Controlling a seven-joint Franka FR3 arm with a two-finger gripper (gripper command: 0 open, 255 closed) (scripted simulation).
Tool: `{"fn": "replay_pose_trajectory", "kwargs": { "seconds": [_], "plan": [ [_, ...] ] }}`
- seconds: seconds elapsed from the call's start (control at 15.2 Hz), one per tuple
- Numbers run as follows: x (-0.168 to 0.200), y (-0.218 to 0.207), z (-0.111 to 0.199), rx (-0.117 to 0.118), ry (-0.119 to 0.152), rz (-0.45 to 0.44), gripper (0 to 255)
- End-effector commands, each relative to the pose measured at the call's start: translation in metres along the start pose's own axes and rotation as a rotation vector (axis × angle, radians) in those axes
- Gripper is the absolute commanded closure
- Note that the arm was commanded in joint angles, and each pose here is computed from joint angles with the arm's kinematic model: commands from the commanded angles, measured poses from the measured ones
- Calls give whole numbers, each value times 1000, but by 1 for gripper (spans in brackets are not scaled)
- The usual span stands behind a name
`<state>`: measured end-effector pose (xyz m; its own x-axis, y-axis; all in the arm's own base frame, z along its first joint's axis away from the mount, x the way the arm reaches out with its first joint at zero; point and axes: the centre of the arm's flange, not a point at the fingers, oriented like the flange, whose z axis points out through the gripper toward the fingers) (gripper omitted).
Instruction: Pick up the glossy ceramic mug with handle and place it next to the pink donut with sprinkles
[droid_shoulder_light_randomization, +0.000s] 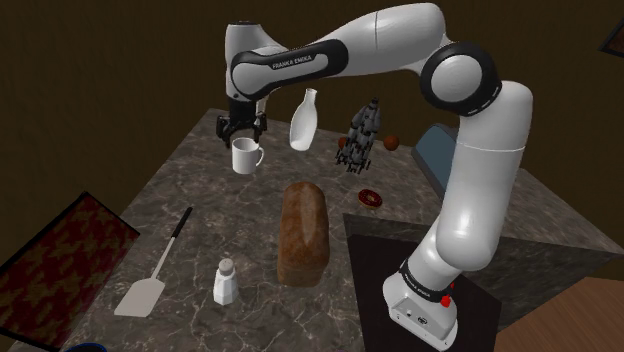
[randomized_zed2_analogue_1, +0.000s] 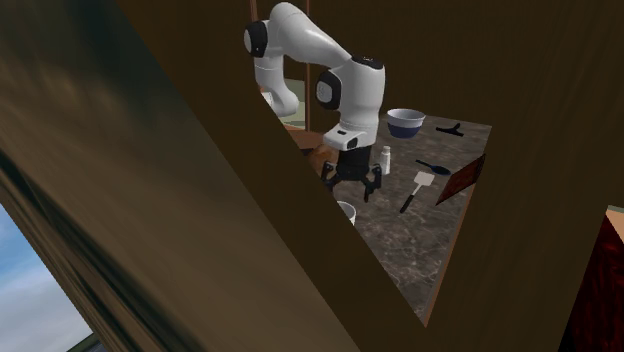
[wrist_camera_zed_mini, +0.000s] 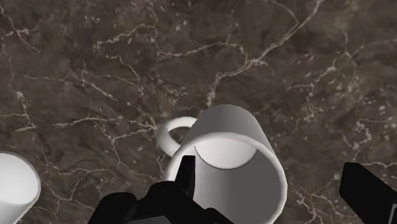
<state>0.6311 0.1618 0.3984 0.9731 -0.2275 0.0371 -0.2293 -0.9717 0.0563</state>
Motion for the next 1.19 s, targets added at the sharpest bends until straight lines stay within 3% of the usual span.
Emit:
{"fn": "replay_pose_trajectory", "kwargs": {
  "seconds": [0.0, 0.53, 1.06, 1.12],
  "plan": [
    [18, -13, 8, 6, 9, 10, 0],
    [21, -15, 49, 7, 10, 11, 0],
    [21, -15, 49, 7, 10, 11, 0],
    [21, -15, 49, 7, 10, 11, 255]
  ]
}}
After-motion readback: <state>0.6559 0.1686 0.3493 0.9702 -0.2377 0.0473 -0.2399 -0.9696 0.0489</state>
